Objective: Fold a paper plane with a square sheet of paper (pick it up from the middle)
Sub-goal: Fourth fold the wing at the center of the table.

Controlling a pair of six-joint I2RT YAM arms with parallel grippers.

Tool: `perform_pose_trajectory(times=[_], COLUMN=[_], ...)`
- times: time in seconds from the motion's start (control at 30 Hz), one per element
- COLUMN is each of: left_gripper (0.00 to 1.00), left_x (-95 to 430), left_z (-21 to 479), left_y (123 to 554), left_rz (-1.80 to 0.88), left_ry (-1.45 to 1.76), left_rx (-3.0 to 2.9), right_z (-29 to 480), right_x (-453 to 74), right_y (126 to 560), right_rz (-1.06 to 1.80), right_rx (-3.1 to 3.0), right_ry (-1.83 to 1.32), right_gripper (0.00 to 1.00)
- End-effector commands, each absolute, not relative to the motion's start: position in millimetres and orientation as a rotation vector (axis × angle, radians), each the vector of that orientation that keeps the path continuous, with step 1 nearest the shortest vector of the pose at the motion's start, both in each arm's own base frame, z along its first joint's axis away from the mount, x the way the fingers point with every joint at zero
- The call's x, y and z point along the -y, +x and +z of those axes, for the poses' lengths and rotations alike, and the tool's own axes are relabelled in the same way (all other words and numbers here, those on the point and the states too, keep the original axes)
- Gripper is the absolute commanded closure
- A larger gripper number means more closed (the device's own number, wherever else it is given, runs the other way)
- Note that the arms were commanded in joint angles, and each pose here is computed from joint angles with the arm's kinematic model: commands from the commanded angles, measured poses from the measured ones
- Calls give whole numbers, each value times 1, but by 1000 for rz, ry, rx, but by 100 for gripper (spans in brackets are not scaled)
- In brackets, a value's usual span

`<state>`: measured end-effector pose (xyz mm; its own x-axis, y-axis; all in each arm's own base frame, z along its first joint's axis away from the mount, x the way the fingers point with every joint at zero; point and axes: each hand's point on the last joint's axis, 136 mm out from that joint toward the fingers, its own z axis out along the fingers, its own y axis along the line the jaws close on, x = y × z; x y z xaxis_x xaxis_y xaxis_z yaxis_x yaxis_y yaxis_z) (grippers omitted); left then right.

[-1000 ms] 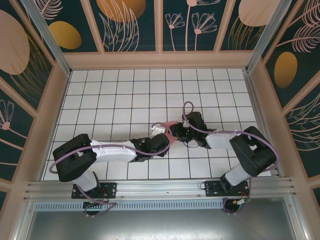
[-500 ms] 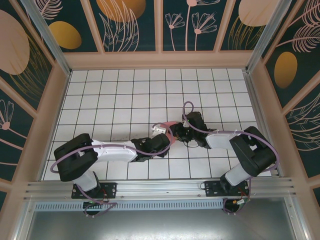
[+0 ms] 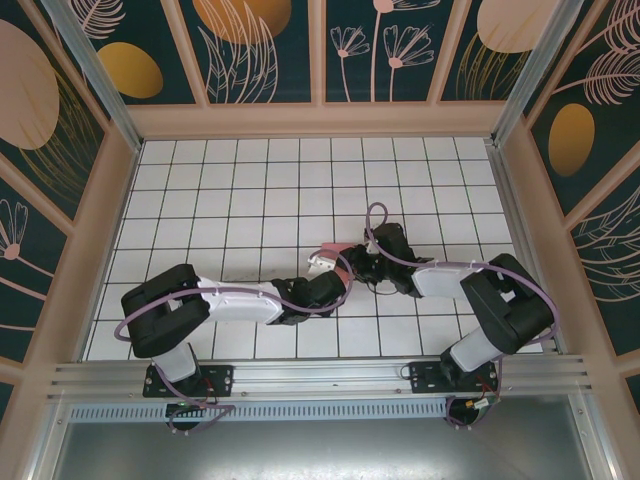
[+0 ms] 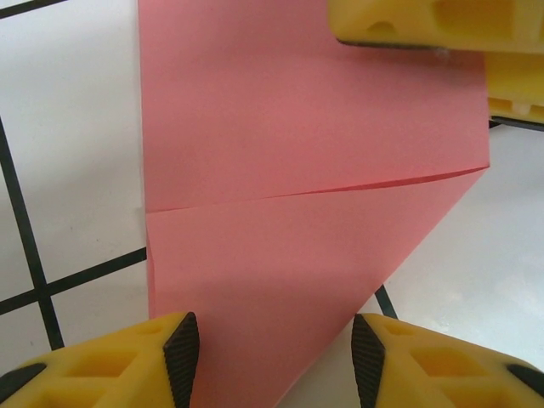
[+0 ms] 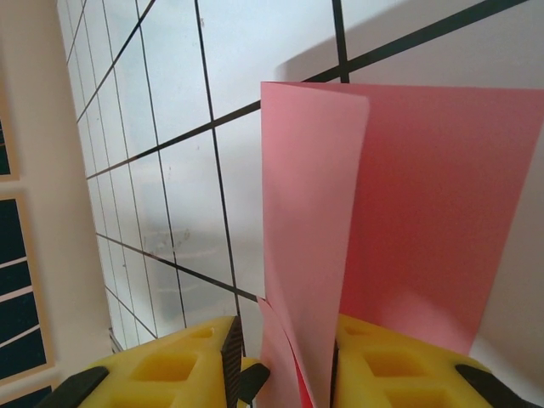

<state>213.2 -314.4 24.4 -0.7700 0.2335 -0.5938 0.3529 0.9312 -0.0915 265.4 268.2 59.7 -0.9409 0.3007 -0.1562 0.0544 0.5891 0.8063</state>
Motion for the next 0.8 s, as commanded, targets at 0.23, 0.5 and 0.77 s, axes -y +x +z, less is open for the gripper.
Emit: perform_pose_trajectory(times=[0.23, 0.5, 0.77], left_gripper=[39, 41, 50], left_x=[316, 313, 310], left_z=[45, 28, 25], left_y=[213, 212, 216], left_rz=[-297, -228, -188], left_ry=[449, 479, 478], left_rx=[-2401, -2433, -2427], right_z=[78, 78, 78], right_x=[-274, -274, -274], right_y=[270, 271, 272], right_rz=[1324, 1328, 1321], right_rx=[-2507, -2507, -2508], right_ry=[239, 244, 246], right_gripper=[68, 68, 68])
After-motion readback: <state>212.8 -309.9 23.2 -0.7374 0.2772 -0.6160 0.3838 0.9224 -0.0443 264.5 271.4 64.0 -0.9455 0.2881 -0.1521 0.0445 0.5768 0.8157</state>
